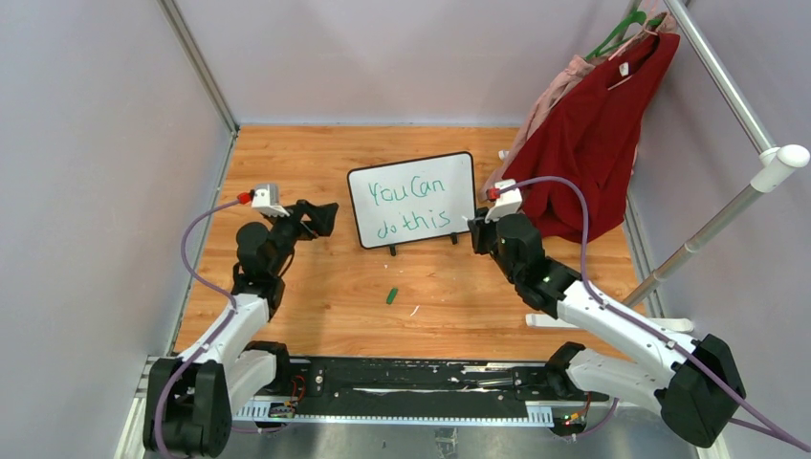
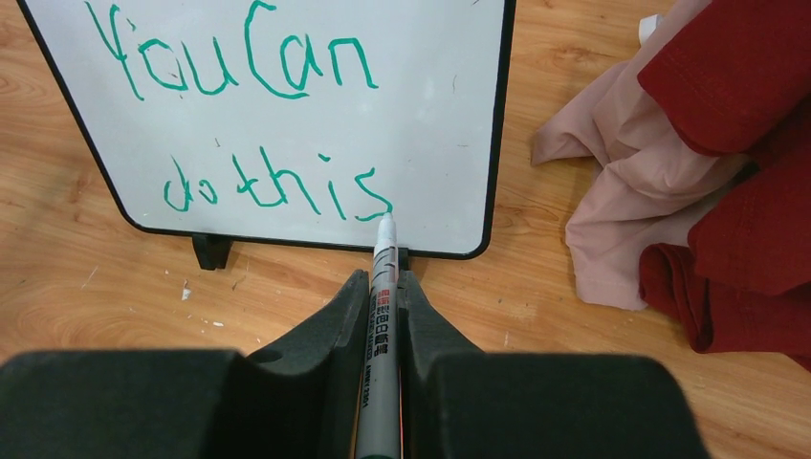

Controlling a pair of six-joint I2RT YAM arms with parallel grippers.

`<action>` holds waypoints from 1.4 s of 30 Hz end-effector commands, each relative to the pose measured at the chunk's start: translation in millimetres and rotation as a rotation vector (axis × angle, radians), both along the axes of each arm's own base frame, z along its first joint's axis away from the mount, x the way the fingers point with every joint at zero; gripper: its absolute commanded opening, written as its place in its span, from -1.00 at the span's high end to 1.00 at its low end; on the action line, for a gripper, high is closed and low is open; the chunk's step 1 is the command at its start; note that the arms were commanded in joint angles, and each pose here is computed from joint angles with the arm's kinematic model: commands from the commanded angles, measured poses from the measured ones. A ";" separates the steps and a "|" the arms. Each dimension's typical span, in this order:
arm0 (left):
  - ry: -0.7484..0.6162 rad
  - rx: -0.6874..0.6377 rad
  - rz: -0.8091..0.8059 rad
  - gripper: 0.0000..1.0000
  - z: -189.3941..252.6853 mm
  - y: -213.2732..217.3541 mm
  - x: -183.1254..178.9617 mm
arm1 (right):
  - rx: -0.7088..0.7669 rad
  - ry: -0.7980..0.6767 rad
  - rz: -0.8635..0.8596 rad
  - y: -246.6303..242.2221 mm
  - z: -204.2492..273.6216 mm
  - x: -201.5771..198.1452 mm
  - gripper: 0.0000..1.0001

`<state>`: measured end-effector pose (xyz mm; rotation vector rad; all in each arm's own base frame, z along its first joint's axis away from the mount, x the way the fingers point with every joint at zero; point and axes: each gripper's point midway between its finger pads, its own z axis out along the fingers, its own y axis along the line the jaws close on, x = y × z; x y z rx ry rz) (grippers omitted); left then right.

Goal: Write a sentence on the whiteboard

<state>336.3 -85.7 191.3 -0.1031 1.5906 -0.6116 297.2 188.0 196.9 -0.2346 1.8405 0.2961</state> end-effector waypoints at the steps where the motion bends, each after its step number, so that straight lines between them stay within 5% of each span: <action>1: 0.197 0.028 0.076 -1.00 -30.1 12.4 -2.1 | 0.018 0.002 0.001 -1.9 -1.9 -1.3 1.00; 8: 0.336 0.048 0.291 -1.00 -10.8 49.8 -19.1 | 0.025 -0.055 -0.002 -1.9 -1.3 3.5 1.00; 21: 0.454 0.056 0.415 -1.00 -21.3 66.7 -65.9 | 0.043 -0.103 -0.048 -4.5 -15.1 13.1 1.00; 42: 0.505 0.057 0.117 -0.96 -43.6 8.6 -77.5 | -0.012 -0.041 -0.064 4.4 -44.0 27.0 1.00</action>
